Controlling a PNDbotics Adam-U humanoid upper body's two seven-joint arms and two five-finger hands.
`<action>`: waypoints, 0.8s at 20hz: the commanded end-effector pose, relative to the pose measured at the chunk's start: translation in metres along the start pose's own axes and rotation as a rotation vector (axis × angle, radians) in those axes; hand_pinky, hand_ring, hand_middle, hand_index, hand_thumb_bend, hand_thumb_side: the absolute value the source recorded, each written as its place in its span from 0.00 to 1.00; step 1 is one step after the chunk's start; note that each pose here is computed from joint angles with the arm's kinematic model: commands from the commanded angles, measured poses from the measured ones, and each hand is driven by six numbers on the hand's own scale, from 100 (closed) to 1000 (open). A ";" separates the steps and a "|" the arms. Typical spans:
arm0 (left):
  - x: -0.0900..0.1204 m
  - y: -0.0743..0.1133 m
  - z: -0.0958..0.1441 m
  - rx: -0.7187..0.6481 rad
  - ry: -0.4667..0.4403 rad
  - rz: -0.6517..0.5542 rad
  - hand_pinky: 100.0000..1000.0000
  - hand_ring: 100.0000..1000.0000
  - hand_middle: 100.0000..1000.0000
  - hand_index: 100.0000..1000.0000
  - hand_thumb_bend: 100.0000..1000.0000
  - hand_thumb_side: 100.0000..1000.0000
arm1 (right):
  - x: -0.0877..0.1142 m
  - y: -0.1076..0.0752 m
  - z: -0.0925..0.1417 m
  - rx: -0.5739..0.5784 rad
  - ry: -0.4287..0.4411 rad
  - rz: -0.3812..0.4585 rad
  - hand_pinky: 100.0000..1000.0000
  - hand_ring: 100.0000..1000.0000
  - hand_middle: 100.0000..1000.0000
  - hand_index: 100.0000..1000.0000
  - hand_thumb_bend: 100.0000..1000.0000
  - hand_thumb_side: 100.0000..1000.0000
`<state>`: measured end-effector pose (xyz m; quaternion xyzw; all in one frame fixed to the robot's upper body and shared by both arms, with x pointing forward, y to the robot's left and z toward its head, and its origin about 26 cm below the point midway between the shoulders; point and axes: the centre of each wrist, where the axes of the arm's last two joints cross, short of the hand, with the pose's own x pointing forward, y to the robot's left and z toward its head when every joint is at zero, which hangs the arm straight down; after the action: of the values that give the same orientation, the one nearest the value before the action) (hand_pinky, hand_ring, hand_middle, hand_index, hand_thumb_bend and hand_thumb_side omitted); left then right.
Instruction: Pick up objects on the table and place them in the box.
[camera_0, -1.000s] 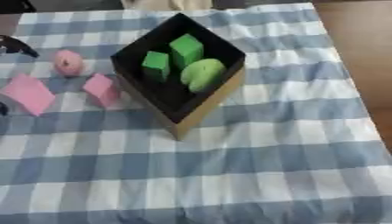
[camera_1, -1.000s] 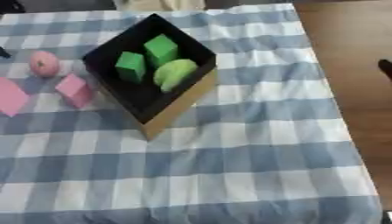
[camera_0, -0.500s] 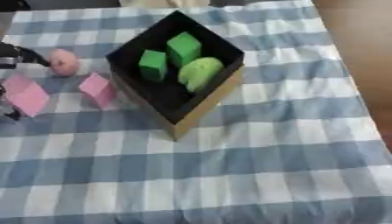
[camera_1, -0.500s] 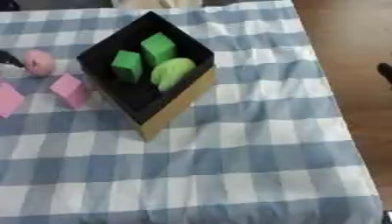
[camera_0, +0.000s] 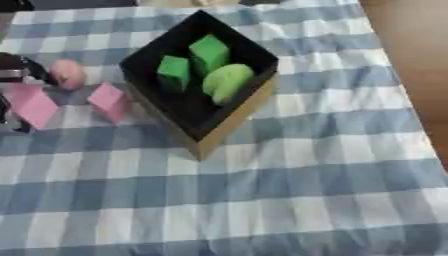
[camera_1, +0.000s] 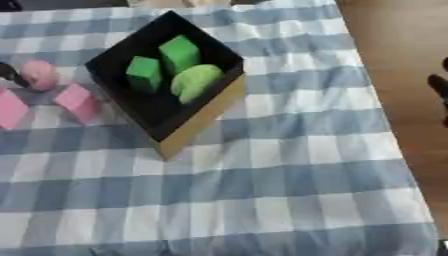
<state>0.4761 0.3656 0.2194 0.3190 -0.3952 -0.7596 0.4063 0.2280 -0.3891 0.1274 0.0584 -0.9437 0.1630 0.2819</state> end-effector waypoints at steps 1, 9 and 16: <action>-0.006 0.017 0.013 -0.045 -0.064 -0.068 0.78 0.76 0.61 0.73 0.38 0.00 | 0.005 -0.002 -0.006 0.062 -0.046 0.047 0.96 1.00 0.39 1.00 0.00 0.47; 0.002 0.043 0.027 0.030 -0.061 -0.088 0.74 0.69 0.53 0.66 0.35 0.00 | 0.006 -0.003 -0.006 0.055 -0.040 0.045 0.96 1.00 0.39 1.00 0.00 0.47; 0.036 0.101 0.037 0.184 -0.122 -0.178 0.74 0.69 0.53 0.67 0.34 0.00 | 0.008 -0.006 -0.006 0.050 -0.037 0.042 0.96 1.00 0.40 1.00 0.00 0.47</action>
<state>0.4714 0.3140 0.2958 0.3489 -0.4754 -0.7420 0.3189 0.2276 -0.3897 0.1275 0.0559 -0.9443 0.1621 0.2810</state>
